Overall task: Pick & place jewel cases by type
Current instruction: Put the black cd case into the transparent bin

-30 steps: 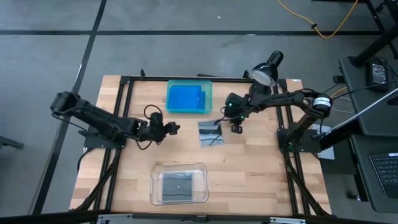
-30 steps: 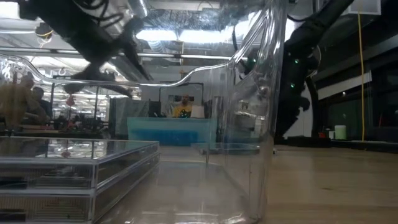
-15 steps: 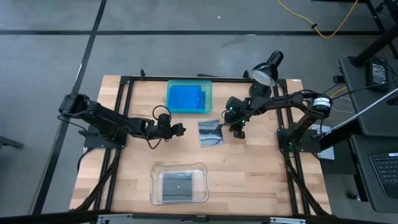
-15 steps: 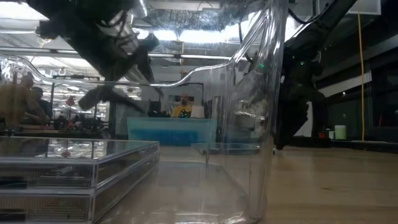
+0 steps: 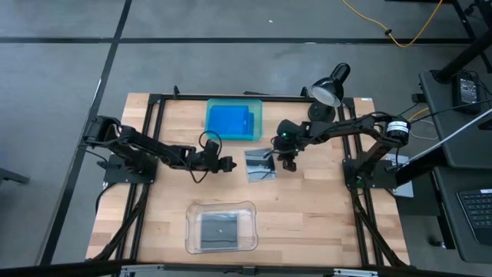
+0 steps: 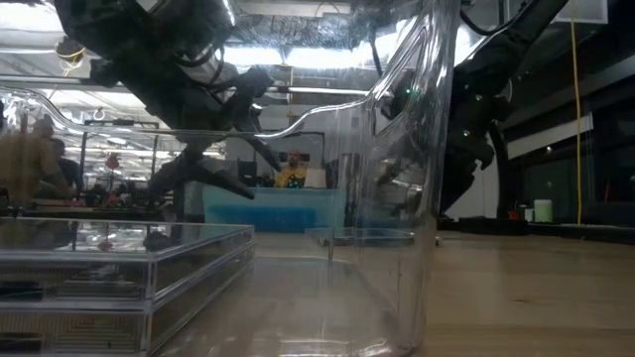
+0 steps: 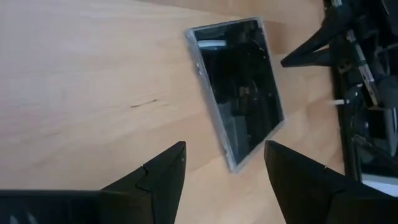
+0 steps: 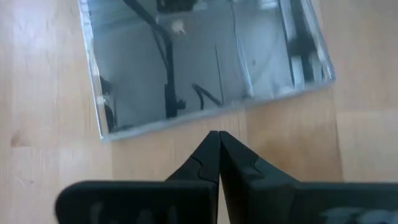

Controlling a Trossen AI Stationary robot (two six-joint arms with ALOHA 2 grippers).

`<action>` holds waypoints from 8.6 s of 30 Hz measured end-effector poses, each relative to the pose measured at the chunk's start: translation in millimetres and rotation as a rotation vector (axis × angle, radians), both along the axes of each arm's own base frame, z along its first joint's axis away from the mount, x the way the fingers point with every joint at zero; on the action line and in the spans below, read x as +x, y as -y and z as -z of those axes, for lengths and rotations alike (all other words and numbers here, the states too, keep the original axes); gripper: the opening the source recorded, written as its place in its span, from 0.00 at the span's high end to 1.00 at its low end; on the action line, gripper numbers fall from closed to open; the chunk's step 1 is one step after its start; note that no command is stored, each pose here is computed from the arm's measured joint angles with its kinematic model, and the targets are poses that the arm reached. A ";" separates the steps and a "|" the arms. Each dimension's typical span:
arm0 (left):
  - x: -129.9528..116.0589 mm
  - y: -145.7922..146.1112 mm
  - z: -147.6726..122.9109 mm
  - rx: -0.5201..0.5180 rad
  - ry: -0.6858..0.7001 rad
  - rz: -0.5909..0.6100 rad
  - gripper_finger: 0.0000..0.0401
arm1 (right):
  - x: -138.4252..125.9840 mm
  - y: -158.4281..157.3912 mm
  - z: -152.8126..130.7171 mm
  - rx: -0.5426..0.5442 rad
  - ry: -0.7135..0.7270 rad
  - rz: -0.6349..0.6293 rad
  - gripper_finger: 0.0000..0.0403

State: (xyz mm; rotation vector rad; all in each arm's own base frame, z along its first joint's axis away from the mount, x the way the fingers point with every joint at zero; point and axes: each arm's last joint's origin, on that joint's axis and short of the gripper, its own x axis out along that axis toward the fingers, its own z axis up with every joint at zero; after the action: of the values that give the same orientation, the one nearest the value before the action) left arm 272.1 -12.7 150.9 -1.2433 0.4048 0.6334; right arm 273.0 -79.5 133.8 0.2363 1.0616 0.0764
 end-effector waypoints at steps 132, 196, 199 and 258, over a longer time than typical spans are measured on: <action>33.1 -21.8 20.8 -0.076 0.135 0.048 0.94 | 44.0 -23.0 13.5 0.060 -0.006 -0.151 0.98; -79.1 188.8 -253.1 2.176 -0.487 0.693 0.96 | 29.6 -101.9 -70.9 0.393 0.517 0.223 0.98; -73.8 190.6 -243.3 2.240 -0.581 0.762 0.96 | 29.9 -101.9 -71.4 0.406 0.518 0.234 0.98; -85.8 193.5 -241.5 0.730 0.286 0.162 0.96 | 29.4 -103.0 -71.3 0.335 0.543 0.107 0.98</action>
State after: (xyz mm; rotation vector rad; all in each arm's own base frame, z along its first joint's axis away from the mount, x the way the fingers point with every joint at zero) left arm 186.3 -206.2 392.4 -0.5785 0.0169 0.3969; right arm 302.4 23.5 205.1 0.5411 0.4888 0.2105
